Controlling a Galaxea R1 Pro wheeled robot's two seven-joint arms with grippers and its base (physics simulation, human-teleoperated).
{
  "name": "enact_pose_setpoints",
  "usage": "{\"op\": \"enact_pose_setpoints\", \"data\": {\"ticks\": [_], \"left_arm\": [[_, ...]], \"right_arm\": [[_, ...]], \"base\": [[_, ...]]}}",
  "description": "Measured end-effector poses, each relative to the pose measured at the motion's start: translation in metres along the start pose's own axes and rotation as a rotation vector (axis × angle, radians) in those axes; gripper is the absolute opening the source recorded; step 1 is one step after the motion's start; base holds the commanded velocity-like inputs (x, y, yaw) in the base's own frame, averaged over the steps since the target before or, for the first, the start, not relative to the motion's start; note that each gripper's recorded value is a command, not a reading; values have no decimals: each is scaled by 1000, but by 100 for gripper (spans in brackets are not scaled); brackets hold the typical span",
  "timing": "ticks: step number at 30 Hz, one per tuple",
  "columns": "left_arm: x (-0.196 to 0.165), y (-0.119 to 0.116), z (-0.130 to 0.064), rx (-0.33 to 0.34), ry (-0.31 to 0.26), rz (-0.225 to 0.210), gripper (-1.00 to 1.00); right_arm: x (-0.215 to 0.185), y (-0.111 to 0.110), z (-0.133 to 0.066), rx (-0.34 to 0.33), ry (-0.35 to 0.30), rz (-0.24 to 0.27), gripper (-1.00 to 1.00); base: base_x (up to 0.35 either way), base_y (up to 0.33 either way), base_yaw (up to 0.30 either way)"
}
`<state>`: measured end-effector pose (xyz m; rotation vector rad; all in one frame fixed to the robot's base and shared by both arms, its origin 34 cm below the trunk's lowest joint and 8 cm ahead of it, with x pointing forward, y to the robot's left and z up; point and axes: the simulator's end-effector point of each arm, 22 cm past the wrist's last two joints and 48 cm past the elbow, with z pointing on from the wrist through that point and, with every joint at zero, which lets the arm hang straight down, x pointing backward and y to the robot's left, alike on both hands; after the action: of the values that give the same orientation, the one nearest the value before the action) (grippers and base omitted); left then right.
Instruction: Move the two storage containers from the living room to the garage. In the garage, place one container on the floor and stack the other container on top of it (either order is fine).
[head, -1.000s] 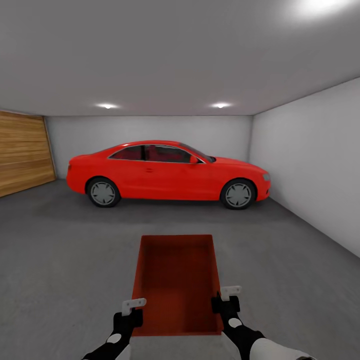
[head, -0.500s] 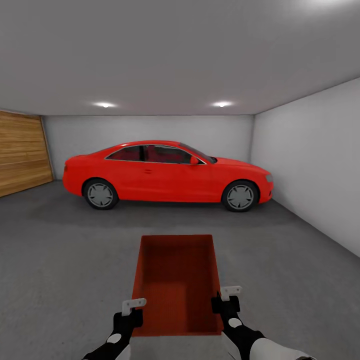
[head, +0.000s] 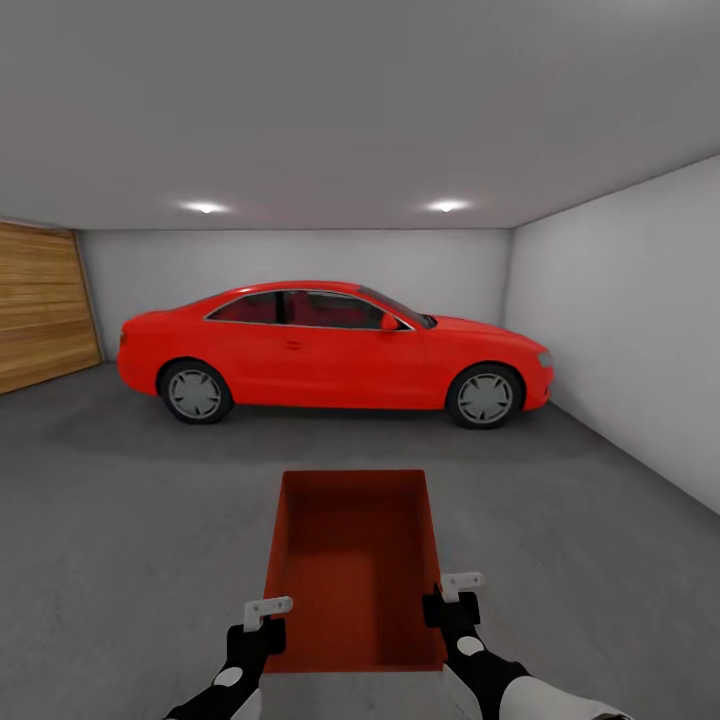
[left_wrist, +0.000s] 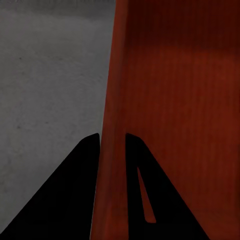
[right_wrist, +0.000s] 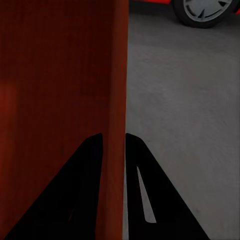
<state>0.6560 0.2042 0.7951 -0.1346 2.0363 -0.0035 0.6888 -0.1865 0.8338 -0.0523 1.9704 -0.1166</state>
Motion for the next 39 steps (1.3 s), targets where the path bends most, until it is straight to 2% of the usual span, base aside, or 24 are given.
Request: {"op": "enact_pose_setpoints", "data": {"ticks": [28,39], "left_arm": [[0,0,0,-1,-1,0,-100],[0,0,0,0,-2,-1,-100]], "right_arm": [[0,0,0,0,-1,-1,-100],[-1,0,0,0,-2,0,-100]], "base": [[321,0,0],[321,0,-220]]}}
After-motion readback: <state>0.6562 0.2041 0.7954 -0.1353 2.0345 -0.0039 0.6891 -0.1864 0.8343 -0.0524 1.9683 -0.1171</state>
